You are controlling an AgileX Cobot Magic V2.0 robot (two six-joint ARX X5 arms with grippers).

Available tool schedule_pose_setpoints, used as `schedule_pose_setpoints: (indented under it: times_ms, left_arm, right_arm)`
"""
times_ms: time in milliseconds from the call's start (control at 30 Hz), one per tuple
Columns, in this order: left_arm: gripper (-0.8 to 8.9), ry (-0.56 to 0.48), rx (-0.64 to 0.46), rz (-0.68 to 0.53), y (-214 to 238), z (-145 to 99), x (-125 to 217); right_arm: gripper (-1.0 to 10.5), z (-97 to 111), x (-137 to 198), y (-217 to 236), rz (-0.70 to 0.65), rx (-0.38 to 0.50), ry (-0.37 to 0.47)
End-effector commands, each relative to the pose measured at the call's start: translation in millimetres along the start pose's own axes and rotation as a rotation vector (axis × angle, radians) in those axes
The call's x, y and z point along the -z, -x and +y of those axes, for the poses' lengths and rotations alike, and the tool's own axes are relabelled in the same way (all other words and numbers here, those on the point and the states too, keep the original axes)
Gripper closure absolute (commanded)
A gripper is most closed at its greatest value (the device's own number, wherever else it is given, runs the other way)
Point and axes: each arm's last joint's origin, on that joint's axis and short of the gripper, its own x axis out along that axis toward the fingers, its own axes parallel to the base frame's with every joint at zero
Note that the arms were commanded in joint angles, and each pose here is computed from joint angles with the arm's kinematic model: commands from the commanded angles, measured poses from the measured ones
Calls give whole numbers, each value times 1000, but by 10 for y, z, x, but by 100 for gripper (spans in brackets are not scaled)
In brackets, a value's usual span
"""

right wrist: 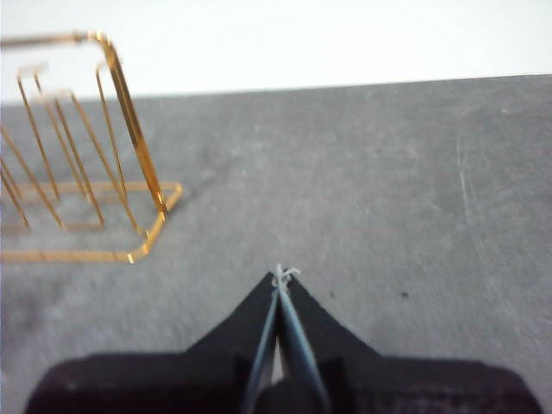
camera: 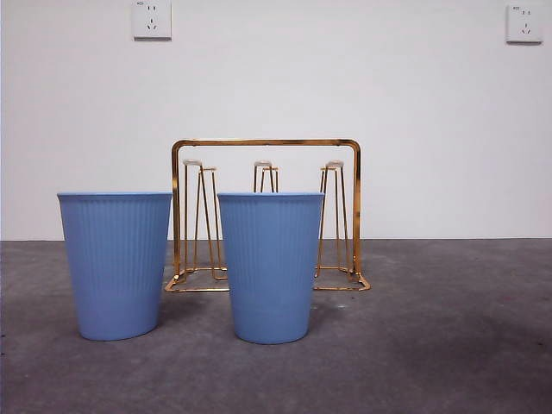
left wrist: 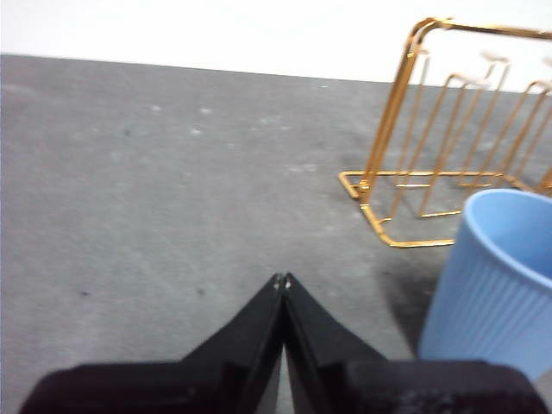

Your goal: Pick up cup 1,put cup 1 in the cup rack,pick up cup 2,put cup 2 in the cup rack

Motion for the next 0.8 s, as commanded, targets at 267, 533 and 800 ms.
schedule_pose_setpoints:
  times_ms: [267, 533, 800]
  left_arm:
    - [820, 132, 116, -75, 192, -135, -516]
    - [820, 128, 177, -41, 424, -276, -1077]
    - [820, 81, 311, 122, 617, -417, -1505]
  right_arm:
    - [956, 68, -566, 162, -147, -50, -128]
    - [955, 149, -1172, 266, -51, -128, -122]
    - [956, 249, -1804, 336, 162, -281, -19]
